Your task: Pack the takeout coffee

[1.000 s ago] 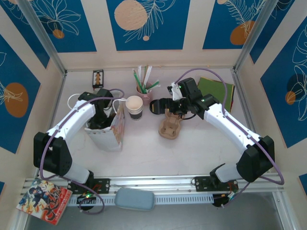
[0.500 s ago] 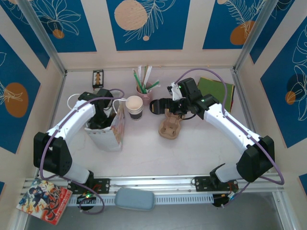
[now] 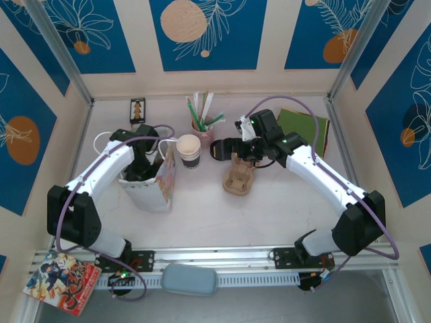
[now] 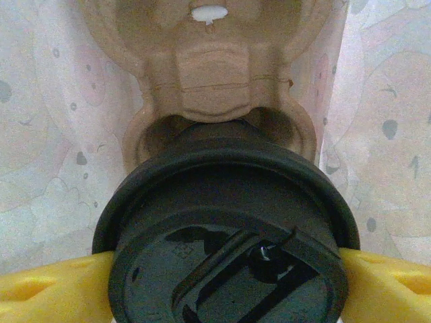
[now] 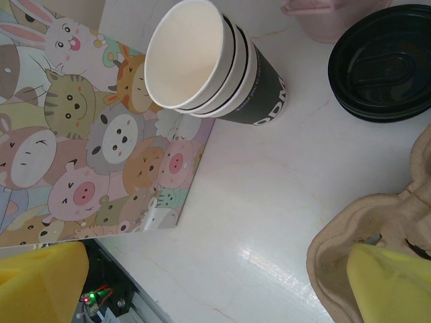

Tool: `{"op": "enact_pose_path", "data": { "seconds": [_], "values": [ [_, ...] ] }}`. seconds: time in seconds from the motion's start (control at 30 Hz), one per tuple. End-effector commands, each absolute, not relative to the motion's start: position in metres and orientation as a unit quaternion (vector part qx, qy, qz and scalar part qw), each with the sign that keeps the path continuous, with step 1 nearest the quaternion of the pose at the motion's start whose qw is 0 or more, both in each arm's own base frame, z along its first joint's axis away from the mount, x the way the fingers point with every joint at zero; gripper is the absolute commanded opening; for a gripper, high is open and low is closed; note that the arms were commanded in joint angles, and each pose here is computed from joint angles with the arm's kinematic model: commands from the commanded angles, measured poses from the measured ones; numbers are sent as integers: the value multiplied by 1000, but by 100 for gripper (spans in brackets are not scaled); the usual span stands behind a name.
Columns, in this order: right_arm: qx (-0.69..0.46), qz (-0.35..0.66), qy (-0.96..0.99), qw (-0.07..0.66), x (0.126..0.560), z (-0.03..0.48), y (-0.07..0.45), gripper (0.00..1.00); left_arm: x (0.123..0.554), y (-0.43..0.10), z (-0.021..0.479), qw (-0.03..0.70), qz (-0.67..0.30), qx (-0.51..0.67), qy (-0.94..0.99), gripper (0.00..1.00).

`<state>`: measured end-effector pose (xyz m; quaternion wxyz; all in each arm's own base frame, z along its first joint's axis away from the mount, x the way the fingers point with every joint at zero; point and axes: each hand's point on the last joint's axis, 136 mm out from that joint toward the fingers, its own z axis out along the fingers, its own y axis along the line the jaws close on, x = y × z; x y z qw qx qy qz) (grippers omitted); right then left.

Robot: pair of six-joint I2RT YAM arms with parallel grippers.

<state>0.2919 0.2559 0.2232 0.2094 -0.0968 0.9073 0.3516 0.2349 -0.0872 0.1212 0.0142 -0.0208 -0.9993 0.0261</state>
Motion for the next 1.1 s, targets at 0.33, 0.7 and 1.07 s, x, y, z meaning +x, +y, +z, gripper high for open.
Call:
{"op": "enact_pose_path", "data": {
  "seconds": [0.33, 0.7, 1.07],
  "values": [
    [-100, 358, 905, 208, 288, 227, 258, 99, 232, -66, 102, 31, -20, 0, -999, 85],
    [-100, 358, 905, 208, 288, 227, 258, 99, 232, -66, 104, 30, -19, 3, -999, 85],
    [-100, 358, 905, 208, 288, 227, 258, 99, 231, -67, 105, 28, -15, 4, -999, 85]
  ]
}}
